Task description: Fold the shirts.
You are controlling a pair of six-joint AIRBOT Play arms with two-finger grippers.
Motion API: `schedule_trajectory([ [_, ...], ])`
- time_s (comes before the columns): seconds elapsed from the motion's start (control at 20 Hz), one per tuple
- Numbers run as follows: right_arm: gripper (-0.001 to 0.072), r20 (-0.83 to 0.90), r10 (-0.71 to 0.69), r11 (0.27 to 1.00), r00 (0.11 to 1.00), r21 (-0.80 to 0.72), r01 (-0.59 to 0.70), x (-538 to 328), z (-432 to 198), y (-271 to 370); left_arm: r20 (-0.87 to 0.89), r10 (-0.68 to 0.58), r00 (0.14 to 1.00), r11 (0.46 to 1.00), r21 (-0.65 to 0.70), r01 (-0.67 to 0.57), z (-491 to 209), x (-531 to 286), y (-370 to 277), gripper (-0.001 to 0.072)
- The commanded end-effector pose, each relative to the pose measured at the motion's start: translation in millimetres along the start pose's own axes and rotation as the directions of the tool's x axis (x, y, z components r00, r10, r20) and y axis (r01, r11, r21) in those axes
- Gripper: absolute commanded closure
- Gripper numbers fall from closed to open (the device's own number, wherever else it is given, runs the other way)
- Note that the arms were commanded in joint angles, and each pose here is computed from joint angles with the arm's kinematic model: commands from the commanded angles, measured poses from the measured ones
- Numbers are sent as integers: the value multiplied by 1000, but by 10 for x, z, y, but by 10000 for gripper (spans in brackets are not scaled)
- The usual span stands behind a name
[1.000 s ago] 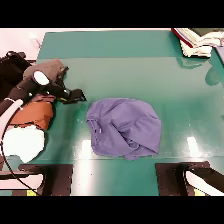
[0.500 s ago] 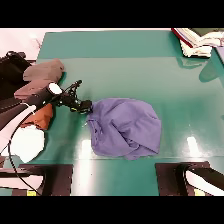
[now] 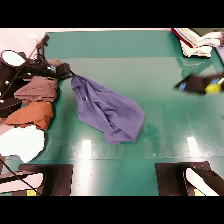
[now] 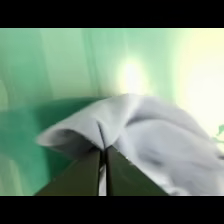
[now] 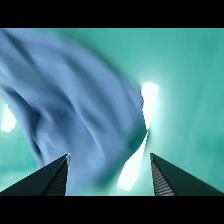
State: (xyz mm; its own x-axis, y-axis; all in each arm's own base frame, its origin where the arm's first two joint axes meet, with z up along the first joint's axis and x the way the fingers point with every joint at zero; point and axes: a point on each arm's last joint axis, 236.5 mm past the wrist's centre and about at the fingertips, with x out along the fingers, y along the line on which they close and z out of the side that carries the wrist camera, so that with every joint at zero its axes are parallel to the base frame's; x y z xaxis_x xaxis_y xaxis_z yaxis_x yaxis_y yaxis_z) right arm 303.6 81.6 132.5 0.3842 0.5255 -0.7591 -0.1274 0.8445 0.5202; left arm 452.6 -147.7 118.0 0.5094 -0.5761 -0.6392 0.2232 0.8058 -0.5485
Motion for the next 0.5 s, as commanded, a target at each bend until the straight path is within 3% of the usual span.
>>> schedule_trajectory([
  [0.0, 140, -146, 77, 970, 986, 242, -40, 793, -876, -369, 8, -4, 1000, 1000, 20, 4, 82, -151, -53, 684],
  [0.2, 143, -97, 195, 937, 976, 314, -156, 1410, -1009, -138, -19, 8, 1000, 1000, 27, -7, 19, -143, -20, 684],
  [0.45, 143, -137, 251, 949, 958, 230, -216, 1868, -763, 294, -37, 7, 999, 1000, 29, -6, -25, -145, -21, 684],
])
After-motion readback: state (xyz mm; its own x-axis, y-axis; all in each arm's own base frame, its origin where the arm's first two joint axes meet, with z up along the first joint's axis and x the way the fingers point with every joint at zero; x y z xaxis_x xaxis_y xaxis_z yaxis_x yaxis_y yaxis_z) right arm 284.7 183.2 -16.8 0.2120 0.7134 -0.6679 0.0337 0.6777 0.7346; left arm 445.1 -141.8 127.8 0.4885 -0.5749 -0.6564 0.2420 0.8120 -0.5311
